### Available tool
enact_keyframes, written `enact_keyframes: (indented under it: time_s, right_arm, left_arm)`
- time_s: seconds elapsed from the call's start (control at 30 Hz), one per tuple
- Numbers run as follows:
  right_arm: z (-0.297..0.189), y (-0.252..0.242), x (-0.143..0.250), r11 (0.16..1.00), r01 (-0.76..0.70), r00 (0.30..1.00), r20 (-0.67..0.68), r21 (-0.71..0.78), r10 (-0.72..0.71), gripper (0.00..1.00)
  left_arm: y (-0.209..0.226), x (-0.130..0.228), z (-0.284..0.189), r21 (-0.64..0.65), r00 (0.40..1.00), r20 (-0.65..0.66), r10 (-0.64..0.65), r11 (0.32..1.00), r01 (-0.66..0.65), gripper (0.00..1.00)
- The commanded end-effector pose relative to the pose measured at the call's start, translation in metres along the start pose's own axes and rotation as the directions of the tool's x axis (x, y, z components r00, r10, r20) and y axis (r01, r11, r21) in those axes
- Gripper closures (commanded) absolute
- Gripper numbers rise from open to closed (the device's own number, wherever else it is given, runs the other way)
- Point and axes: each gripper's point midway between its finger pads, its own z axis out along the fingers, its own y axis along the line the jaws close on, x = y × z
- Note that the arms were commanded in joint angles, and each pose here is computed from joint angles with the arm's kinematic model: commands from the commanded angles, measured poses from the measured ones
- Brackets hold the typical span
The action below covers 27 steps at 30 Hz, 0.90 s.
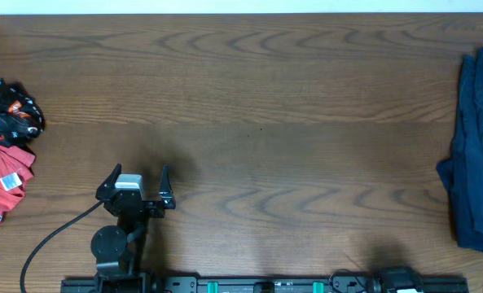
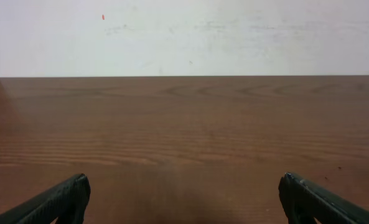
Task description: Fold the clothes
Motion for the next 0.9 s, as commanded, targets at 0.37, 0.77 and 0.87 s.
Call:
enact_keyframes:
  time_s: [0.37,0.77,0.87]
  right_arm:
    - [0.093,0.012,0.093,1.000,0.000,0.999,0.051,-0.011,0.000,0.01]
    - [0.208,0.026,0.204,0.989,0.006,0.999,0.050,-0.149,0.001,0.01]
    - [0.224,0.024,0.228,0.989,-0.001,1.000,0.020,-0.151,0.004,0.01]
  left_arm:
    - [0.000,0.015,0.002,-0.001,0.999,-0.031,-0.012,1.000,0.012,0.02]
    - [0.000,0.015,0.002,-0.001,0.999,-0.031,-0.012,1.000,0.012,0.02]
    - [0.000,0.015,0.002,-0.001,0.999,-0.031,-0.012,1.000,0.012,0.02]
